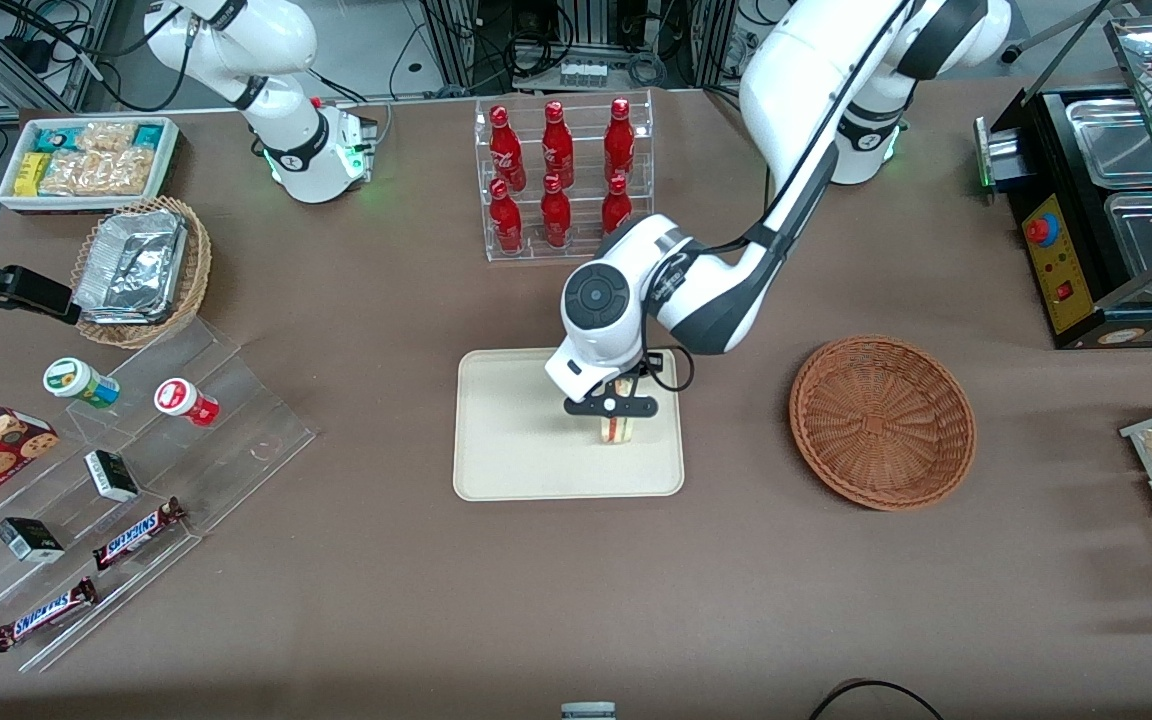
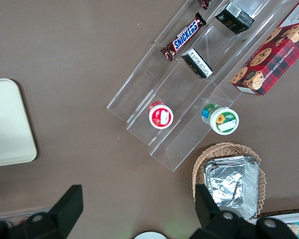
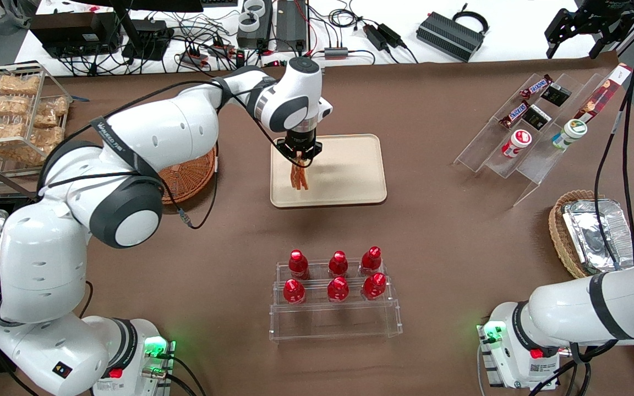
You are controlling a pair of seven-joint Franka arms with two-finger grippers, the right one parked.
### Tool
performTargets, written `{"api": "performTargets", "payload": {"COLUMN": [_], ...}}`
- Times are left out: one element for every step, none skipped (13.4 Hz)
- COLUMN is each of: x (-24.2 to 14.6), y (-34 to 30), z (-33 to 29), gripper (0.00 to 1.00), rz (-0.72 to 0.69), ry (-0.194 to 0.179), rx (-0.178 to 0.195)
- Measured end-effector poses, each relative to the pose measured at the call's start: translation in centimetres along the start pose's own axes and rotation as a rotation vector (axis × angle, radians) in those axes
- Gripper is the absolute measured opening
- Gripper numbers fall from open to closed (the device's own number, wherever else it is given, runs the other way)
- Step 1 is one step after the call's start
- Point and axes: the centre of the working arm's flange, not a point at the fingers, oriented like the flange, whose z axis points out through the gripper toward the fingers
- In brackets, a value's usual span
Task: Place sandwich from basket to tray
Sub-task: 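Carry the held sandwich with the left gripper over the cream tray, then lower the sandwich onto the tray and open the left gripper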
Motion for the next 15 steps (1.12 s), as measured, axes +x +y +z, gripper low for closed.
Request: {"api": "performTargets", "payload": {"x": [0.2,0.4,0.5,0.6,0.7,0.8,0.8,0.9,1.0,1.0,1.1,1.2,1.3,1.3,1.4], "y": [0.1,0.1,0.1,0.1,0.2,0.2,0.2,0.2,0.2,0.2,0.3,0.3,0.3,0.3,0.3], "z": [0.7,1.4,1.9,2.2,2.4,2.5,2.6,2.7,2.7,2.7,2.7,2.6,2.6,2.5,2.5], "gripper": [0.15,0.15,0.15,0.15,0.15,0.15,0.15,0.15,0.15,0.15,0.21,0.32,0.41,0.52,0.61], "rz": [0.002,0.004,0.004,0.004,0.004,0.004,0.004,0.003,0.002,0.001,0.0,-0.001,-0.002,-0.004,-0.005], "ry": [0.003,0.003,0.004,0.007,0.01,0.009,0.009,0.01,0.011,0.012,0.013,0.014,0.016,0.017,0.018], "rx": [0.003,0.007,0.009,0.008,0.006,0.006,0.006,0.006,0.005,0.004,0.003,0.002,0.001,0.0,0.0]}}
